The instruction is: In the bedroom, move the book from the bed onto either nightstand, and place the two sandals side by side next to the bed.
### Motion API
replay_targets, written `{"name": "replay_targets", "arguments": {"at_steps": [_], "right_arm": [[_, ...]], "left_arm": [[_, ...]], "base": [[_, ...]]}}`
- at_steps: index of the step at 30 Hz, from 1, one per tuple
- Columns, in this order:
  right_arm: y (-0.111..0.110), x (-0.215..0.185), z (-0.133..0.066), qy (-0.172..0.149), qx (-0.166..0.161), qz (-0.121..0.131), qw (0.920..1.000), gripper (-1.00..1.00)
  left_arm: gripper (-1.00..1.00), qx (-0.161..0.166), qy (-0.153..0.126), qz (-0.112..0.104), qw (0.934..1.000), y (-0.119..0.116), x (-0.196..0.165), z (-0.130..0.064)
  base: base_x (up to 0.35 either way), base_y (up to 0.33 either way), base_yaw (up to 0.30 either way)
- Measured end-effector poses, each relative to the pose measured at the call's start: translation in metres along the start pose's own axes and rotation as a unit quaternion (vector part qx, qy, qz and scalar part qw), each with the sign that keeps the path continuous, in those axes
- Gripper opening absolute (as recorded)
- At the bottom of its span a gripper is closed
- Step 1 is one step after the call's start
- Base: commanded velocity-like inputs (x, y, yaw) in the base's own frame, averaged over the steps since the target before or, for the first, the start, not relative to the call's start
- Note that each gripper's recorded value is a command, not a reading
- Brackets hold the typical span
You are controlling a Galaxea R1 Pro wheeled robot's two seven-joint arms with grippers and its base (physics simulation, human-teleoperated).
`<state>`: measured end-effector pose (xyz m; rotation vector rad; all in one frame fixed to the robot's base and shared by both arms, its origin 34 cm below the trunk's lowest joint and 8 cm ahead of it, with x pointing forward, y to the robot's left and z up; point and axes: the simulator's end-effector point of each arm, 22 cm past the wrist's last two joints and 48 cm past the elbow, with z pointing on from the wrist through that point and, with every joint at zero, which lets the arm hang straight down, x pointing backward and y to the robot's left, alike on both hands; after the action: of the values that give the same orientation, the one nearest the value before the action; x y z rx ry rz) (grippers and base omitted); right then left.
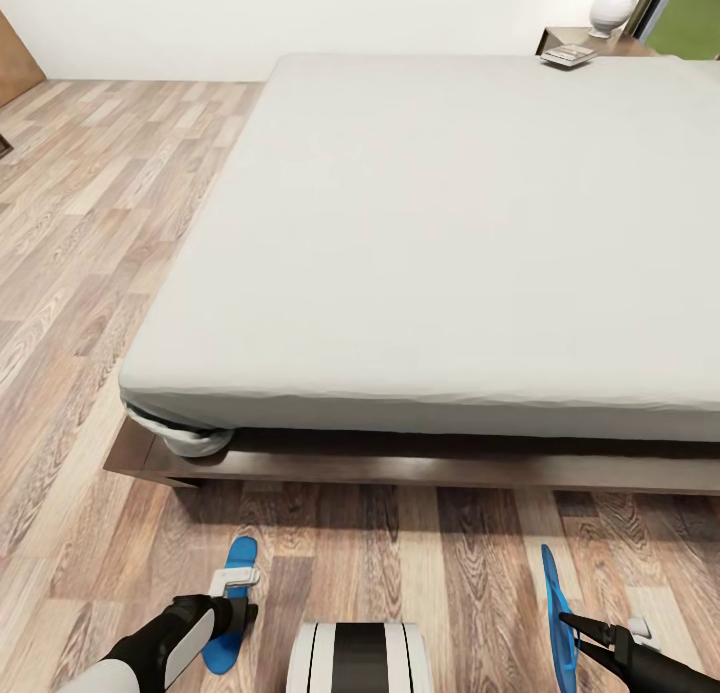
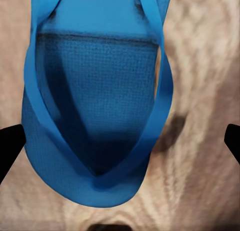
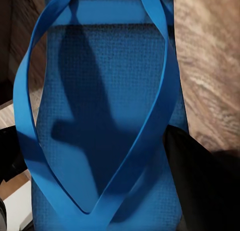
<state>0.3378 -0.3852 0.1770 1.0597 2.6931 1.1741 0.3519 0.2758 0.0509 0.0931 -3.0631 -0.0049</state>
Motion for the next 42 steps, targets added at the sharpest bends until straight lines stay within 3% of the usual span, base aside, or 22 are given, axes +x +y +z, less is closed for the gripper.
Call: {"name": "replay_targets", "arguments": {"at_steps": [12,35,37,39,42], "right_arm": [[0.0,0.0,0.0,0.0,0.0,0.0,1.0,-1.0],[0.035,-0.016,-0.012,-0.023,-0.028,-0.03,0.9989,-1.0],[0.038,-0.017,-0.013,-0.025,-0.03,-0.033,0.9987,-1.0],[0.041,-0.018,-0.014,-0.027,-0.033,-0.036,0.9985,-1.0],[0.045,-0.02,-0.016,-0.03,-0.035,-0.04,0.9981,-1.0]], "left_arm": [[1.0,0.0,0.0,0.0,1.0,0.0,0.0,0.0],[1.0,0.006,-0.046,-0.001,0.9989,0.002,-0.038,-0.033],[1.0,0.037,-0.057,0.001,0.9977,0.003,-0.049,-0.04],[1.0,0.096,-0.062,0.008,0.9935,0.0,-0.059,-0.052],[1.0,0.195,-0.066,0.019,0.9784,-0.012,-0.066,-0.076]], "base": [[0.0,0.0,0.0],[0.0,0.0,0.0],[0.0,0.0,0.0],[0.0,0.0,0.0],[0.0,0.0,0.0]]}}
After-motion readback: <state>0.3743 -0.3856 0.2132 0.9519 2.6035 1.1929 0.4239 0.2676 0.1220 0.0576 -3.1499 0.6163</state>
